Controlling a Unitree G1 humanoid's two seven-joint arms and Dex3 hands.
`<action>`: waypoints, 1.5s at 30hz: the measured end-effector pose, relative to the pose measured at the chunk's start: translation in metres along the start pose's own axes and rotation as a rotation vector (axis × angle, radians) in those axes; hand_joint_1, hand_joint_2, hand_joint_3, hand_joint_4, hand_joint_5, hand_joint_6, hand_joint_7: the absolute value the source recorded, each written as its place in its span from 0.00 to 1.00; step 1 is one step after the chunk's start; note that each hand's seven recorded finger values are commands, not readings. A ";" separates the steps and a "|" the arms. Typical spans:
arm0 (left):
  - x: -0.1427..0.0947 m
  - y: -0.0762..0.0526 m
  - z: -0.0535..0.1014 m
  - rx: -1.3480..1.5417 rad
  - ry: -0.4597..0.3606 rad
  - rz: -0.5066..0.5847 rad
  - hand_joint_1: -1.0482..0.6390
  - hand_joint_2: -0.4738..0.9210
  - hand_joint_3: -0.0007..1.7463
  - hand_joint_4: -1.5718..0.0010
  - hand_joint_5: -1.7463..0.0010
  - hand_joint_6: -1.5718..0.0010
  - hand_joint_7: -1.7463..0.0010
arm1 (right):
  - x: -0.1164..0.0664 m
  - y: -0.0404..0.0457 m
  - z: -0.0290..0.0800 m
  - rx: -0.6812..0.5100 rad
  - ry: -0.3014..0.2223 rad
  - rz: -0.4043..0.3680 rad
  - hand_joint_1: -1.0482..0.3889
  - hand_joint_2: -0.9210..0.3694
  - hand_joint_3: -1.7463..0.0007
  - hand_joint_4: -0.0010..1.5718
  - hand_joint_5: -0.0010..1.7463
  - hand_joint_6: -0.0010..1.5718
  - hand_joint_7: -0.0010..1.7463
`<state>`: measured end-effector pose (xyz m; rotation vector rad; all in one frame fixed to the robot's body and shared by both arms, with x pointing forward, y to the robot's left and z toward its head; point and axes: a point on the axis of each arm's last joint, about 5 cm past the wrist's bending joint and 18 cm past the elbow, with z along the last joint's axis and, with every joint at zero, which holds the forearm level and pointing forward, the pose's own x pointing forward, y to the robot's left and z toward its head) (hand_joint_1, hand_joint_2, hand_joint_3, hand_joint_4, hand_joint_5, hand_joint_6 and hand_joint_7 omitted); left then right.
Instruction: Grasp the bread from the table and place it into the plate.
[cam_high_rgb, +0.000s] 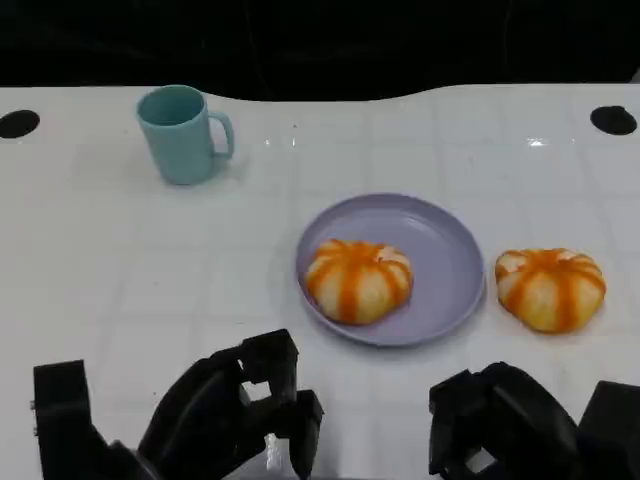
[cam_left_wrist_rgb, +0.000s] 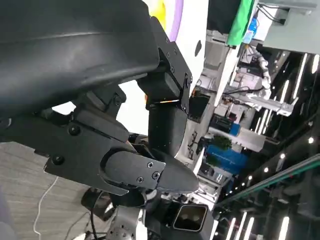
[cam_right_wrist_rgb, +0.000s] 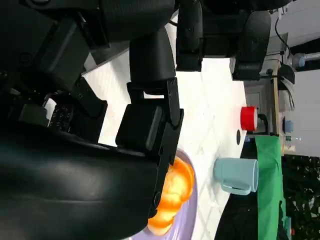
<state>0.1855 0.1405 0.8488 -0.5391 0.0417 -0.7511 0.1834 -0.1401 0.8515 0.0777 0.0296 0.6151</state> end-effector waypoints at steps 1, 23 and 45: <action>0.000 0.000 0.000 -0.002 0.002 0.001 0.19 0.98 0.07 0.41 0.00 0.52 0.02 | 0.000 0.0000 0.000 0.000 0.000 0.000 0.00 0.61 0.32 0.99 0.72 1.00 0.54; -0.003 0.005 0.004 0.007 -0.003 0.016 0.19 0.99 0.05 0.40 0.00 0.52 0.01 | 0.001 -0.0005 -0.001 0.002 0.002 -0.006 0.00 0.64 0.28 0.99 0.72 1.00 0.54; -0.003 0.005 0.005 0.015 -0.011 0.013 0.19 1.00 0.05 0.40 0.00 0.52 0.02 | 0.001 -0.0008 0.001 -0.008 -0.009 -0.008 0.00 0.60 0.32 0.99 0.72 1.00 0.55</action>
